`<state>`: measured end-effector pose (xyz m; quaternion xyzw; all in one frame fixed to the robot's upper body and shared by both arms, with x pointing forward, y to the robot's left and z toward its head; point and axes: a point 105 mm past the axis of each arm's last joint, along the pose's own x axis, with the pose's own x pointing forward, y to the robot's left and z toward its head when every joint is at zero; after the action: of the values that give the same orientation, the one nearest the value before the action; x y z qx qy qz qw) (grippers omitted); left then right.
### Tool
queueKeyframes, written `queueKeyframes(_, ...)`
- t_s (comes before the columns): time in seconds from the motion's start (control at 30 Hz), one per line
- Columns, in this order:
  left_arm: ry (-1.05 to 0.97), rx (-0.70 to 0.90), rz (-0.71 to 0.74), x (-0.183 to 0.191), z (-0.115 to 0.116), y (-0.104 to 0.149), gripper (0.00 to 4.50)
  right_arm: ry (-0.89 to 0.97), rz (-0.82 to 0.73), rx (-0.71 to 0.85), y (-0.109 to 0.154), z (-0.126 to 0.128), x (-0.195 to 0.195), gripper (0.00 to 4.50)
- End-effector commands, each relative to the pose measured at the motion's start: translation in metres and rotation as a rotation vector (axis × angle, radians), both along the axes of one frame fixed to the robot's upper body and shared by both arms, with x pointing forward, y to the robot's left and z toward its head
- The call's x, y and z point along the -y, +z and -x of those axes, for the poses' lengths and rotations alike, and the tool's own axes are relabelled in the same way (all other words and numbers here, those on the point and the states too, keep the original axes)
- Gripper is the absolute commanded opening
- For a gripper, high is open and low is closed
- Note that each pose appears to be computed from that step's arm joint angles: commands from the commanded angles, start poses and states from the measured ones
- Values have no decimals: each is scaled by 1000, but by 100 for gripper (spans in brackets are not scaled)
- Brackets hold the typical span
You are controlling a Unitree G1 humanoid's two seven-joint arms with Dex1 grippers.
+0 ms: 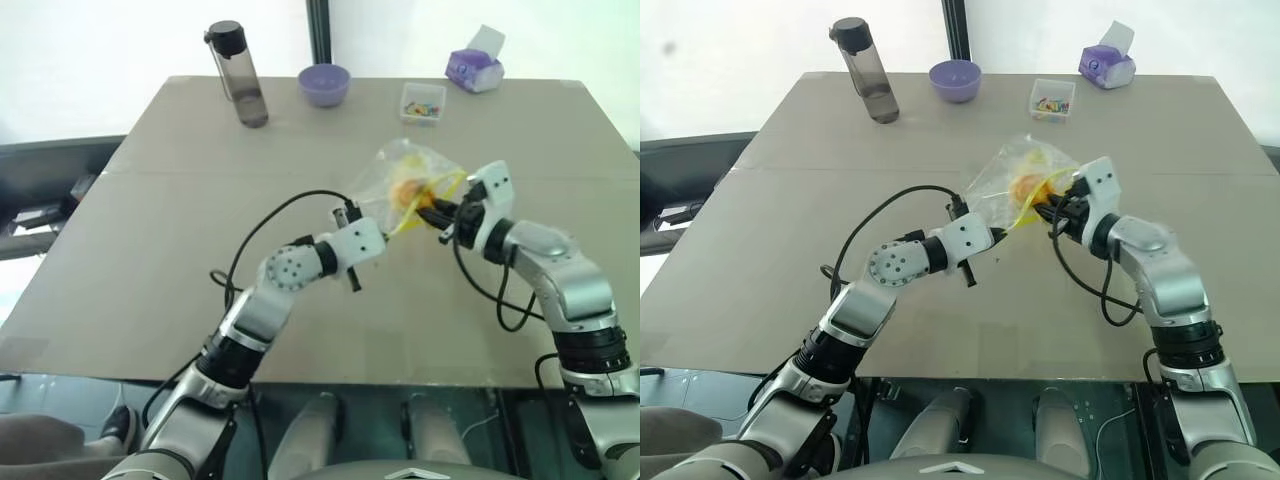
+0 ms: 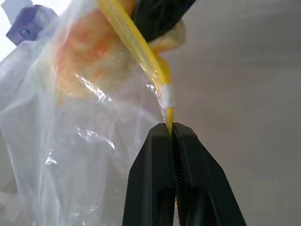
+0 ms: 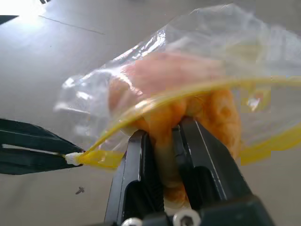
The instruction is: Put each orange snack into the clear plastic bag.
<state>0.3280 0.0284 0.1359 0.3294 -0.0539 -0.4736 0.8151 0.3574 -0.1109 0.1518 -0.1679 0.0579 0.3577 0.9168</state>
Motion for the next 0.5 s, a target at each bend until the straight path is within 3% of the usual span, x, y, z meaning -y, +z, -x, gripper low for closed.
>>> queueKeyframes(0.03, -67, 38, 28, 7, 8, 12, 0, 43, 9, 77, 15, 0, -9, 66)
queueKeyframes(0.4, -93, 32, 45, 9, 11, 13, 0, -6, -26, 65, 15, -14, -9, 66)
queueKeyframes(0.5, -67, 32, 51, 6, 8, 13, 0, -36, -53, 41, 13, -17, -6, 158)
